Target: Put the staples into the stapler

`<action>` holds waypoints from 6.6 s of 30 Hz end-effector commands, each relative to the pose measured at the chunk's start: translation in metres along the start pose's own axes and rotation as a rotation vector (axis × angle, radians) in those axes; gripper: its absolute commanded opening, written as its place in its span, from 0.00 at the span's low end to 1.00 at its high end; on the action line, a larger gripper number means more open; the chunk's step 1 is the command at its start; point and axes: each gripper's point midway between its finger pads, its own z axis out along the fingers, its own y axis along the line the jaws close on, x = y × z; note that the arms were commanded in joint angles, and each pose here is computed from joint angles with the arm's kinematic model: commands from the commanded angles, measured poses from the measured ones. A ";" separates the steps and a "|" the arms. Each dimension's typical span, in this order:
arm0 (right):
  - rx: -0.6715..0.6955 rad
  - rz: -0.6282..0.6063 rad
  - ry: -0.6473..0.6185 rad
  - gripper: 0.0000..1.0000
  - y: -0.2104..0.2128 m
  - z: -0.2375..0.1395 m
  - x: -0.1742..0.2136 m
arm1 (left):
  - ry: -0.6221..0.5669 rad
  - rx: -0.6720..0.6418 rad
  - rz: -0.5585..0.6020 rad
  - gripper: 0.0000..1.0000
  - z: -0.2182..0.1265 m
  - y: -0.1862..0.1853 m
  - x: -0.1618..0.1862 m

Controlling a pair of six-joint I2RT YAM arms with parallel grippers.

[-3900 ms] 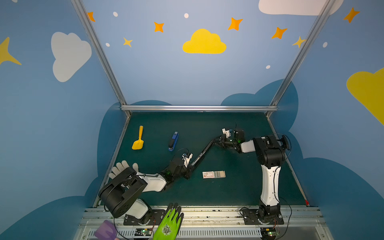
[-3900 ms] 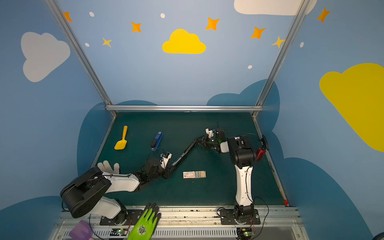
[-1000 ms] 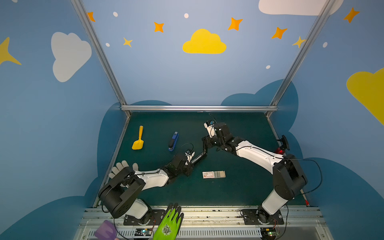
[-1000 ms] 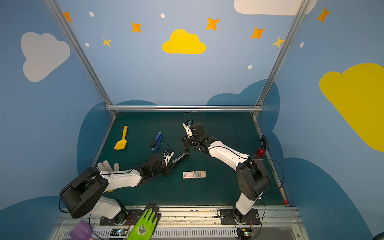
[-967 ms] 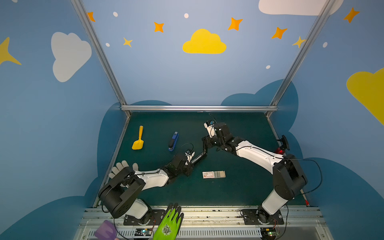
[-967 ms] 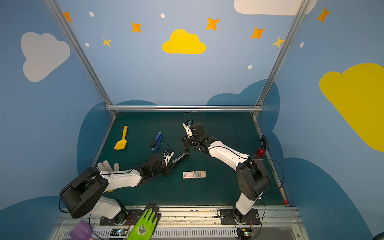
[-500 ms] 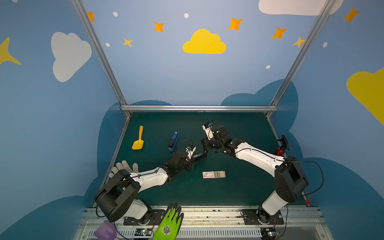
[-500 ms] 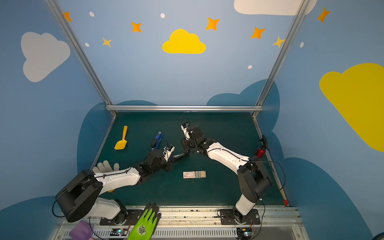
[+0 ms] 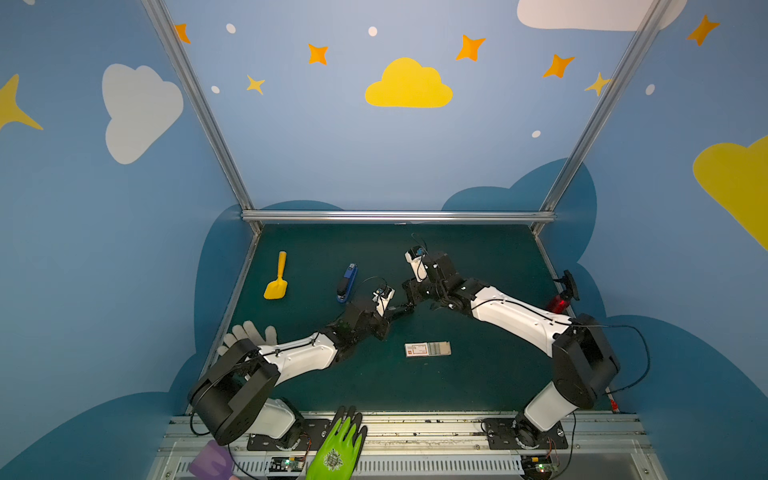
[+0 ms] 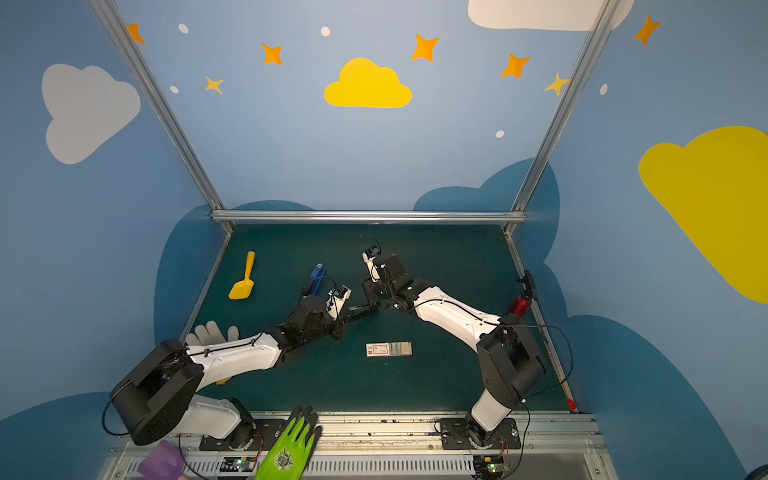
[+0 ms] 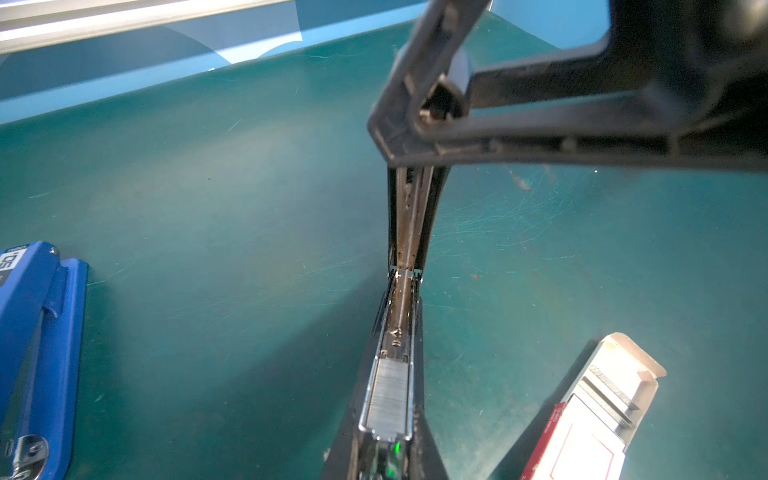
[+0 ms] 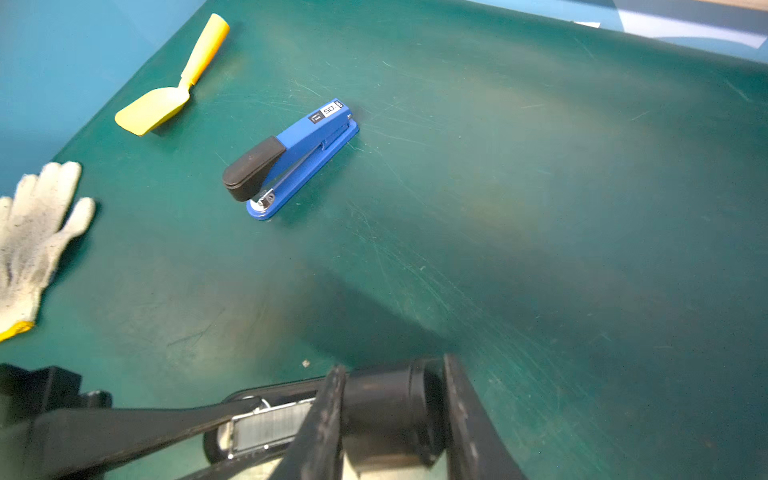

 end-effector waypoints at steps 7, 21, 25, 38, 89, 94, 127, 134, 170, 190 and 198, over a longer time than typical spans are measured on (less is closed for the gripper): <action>-0.367 0.152 0.082 0.35 0.096 -0.019 0.016 | -0.182 0.100 -0.024 0.04 -0.007 -0.027 -0.060; -0.392 0.189 0.096 0.49 0.103 -0.021 0.026 | -0.176 0.077 -0.031 0.04 -0.006 -0.024 -0.060; -0.375 0.195 0.093 0.56 0.098 -0.025 0.029 | -0.167 0.050 -0.031 0.04 -0.005 -0.019 -0.056; -0.266 0.233 0.087 0.64 0.055 -0.047 0.040 | -0.118 -0.084 -0.017 0.04 0.009 0.005 -0.035; -0.144 0.355 0.097 0.67 -0.026 -0.082 0.102 | 0.653 -0.196 -0.180 0.64 0.047 0.042 -0.020; -0.134 0.363 0.088 0.67 -0.029 -0.085 0.105 | 0.713 -0.200 -0.184 0.61 0.061 0.046 -0.019; -0.144 0.400 0.105 0.66 -0.030 -0.083 0.114 | 0.803 -0.233 -0.154 0.10 0.083 0.062 0.007; -0.176 0.405 0.122 0.68 -0.025 -0.078 0.111 | 0.739 -0.264 -0.161 0.47 0.068 0.071 -0.020; 0.735 0.283 -0.058 0.87 -0.191 -0.135 0.064 | 0.042 -0.926 -0.498 0.99 -0.166 0.224 0.000; 0.841 0.113 -0.265 0.89 -0.279 -0.117 0.100 | -0.208 -0.955 -0.354 0.99 -0.115 0.279 0.045; 0.621 0.237 -0.208 0.96 -0.292 -0.094 0.111 | -0.177 -0.884 -0.414 0.99 -0.102 0.290 0.058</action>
